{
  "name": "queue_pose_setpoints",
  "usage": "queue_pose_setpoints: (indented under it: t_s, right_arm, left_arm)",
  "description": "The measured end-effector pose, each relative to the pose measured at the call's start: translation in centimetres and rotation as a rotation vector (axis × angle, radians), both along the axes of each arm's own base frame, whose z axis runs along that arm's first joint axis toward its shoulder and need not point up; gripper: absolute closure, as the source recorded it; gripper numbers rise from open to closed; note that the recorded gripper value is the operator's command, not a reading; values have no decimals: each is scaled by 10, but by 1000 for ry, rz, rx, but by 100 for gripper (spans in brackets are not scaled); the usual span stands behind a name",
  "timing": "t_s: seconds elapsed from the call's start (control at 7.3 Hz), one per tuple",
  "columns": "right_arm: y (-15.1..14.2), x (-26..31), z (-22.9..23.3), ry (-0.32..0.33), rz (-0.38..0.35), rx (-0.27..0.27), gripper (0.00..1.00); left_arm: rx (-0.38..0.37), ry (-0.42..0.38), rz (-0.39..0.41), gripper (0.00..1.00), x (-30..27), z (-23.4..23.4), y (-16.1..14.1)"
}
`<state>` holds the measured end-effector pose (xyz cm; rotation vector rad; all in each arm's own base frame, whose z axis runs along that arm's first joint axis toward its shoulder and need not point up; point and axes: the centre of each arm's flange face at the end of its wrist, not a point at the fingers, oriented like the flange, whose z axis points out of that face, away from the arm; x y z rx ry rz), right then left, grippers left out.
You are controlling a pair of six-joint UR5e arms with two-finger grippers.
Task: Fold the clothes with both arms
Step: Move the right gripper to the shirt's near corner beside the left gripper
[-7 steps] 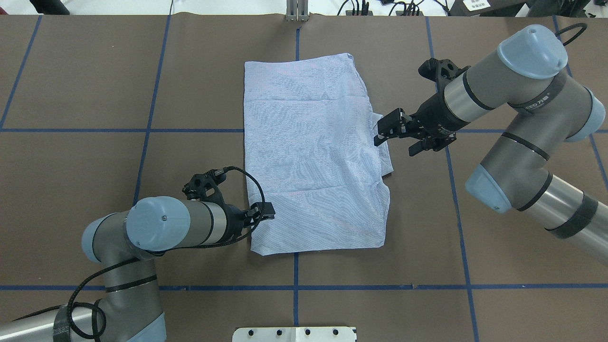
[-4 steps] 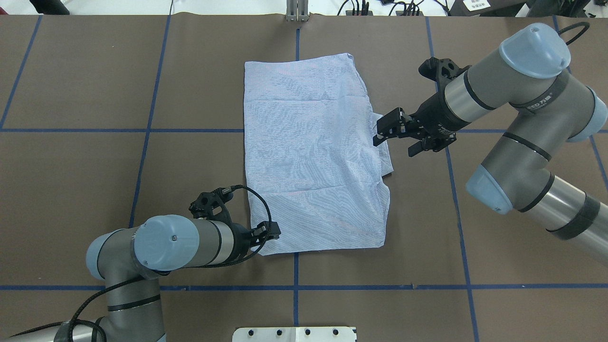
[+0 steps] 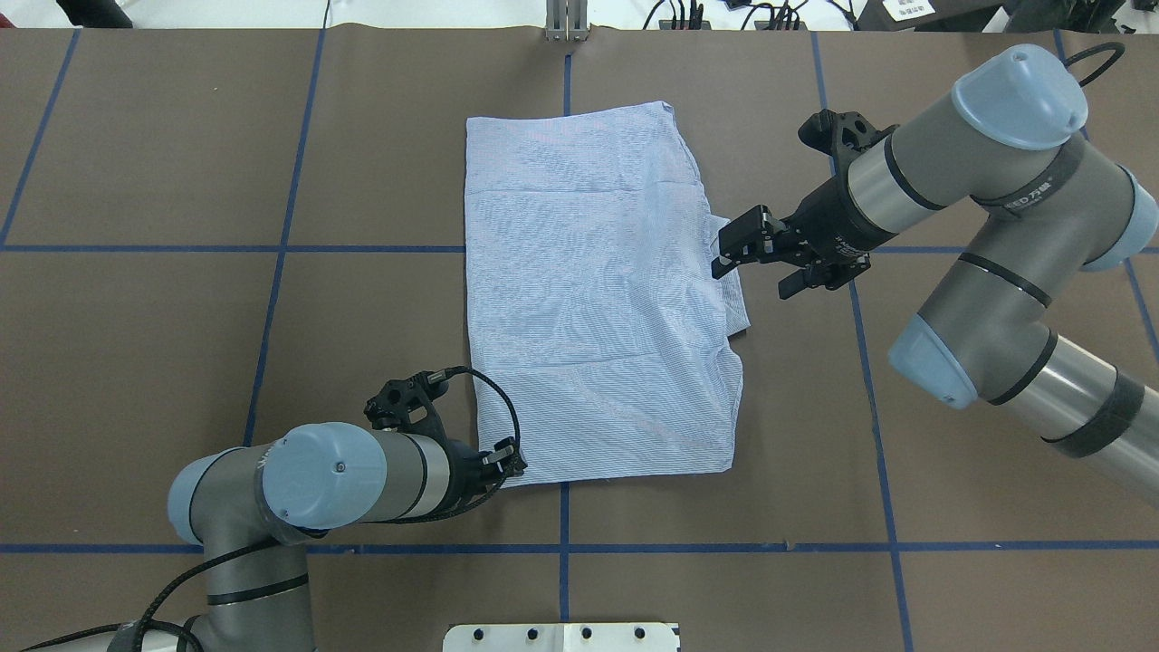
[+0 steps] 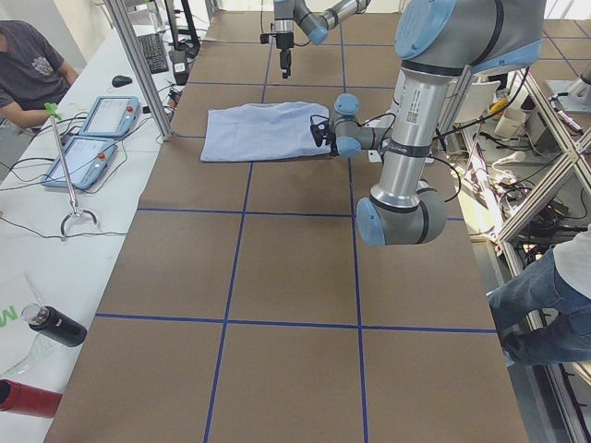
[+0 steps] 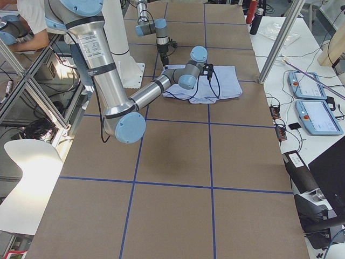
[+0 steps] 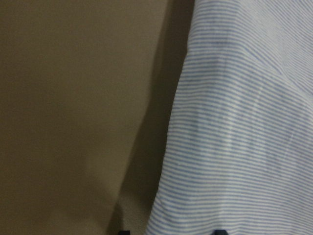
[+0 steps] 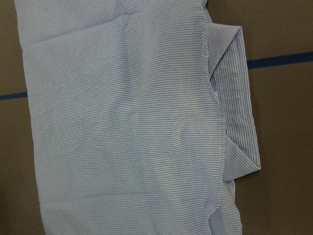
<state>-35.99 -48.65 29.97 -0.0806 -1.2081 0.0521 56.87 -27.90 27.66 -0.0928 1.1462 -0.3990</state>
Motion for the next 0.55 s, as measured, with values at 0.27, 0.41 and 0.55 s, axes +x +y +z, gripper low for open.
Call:
queue_pose_setpoints:
  t_s: [0.27, 0.41, 0.55]
  right_arm:
    - [4, -3, 2, 5, 10, -28, 0]
    - [11, -12, 4, 14, 19, -60, 0]
    - [24, -29, 3, 26, 40, -106, 0]
  left_arm:
    - [1, 4, -5, 100, -4, -2, -2]
    - [3, 14, -7, 100, -8, -7, -3]
    - [5, 24, -9, 100, -12, -12, -4]
